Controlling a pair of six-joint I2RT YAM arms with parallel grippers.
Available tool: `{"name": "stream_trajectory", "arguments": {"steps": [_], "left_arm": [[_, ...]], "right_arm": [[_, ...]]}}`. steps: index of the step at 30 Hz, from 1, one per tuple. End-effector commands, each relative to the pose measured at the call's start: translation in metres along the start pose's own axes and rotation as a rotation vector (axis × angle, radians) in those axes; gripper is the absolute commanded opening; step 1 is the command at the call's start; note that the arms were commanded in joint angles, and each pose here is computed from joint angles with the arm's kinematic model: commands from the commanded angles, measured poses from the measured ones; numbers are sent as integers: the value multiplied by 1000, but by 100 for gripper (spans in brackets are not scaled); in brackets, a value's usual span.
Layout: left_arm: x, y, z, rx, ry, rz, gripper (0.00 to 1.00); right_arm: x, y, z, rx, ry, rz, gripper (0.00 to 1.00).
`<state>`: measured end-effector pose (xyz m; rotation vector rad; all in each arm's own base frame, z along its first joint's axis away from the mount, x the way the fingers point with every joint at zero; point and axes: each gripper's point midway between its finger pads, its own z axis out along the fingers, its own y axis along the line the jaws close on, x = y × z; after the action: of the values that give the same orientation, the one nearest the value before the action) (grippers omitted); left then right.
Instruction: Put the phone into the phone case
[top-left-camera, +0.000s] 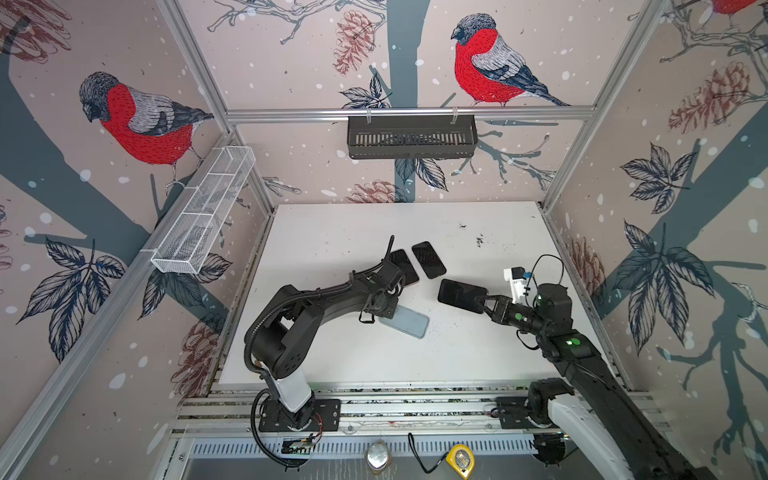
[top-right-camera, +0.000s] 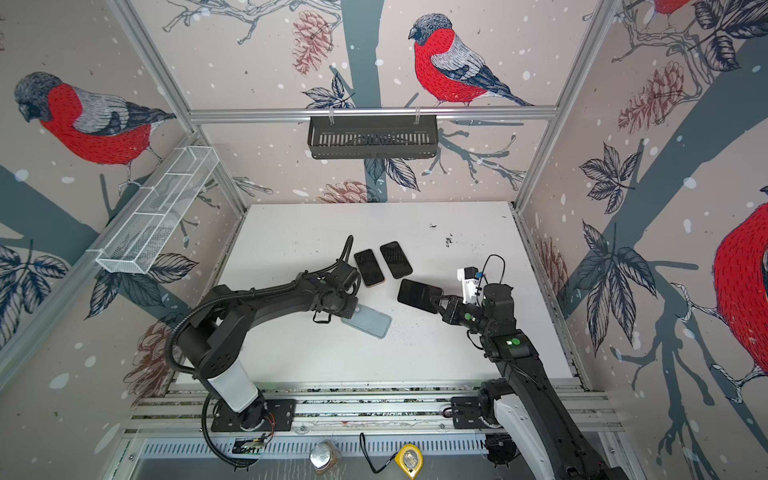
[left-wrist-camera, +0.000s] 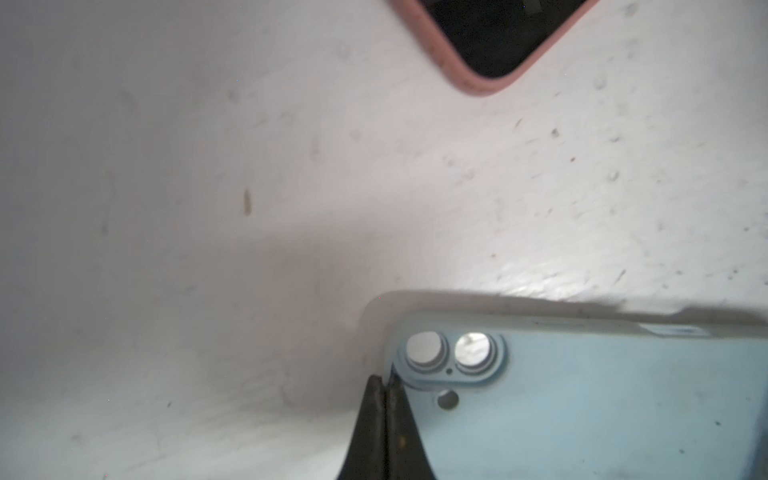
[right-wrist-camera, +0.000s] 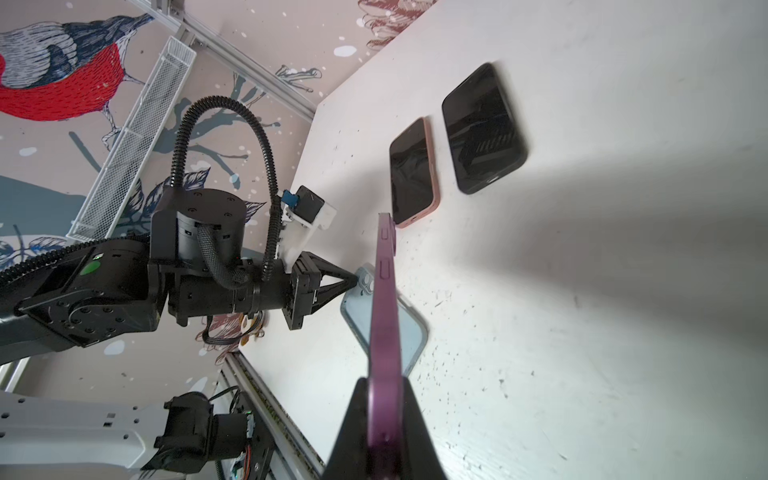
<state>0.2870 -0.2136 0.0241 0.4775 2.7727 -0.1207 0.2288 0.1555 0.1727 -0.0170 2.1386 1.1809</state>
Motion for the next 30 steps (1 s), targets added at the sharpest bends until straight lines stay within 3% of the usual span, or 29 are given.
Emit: {"name": "stream_trajectory", "arguments": {"steps": [1, 7, 13, 17, 23, 30], "left_arm": [[18, 11, -8, -6, 21, -110, 4], [39, 4, -16, 89, 4, -207, 25], [37, -9, -32, 215, -58, -242, 37], [30, 0, -40, 273, -117, -250, 38], [12, 0, -49, 403, -198, -287, 38], [19, 2, -31, 397, -158, -318, 40]], "right_arm": [[-9, 24, 9, -94, -41, -30, 1], [4, 44, 32, -111, 50, -76, 1], [14, 45, 56, -61, 140, -57, 1], [26, 43, 70, -27, 212, -15, 0], [45, 46, 91, -80, 281, 143, 0], [62, 49, 102, -101, 352, 216, 0]]}}
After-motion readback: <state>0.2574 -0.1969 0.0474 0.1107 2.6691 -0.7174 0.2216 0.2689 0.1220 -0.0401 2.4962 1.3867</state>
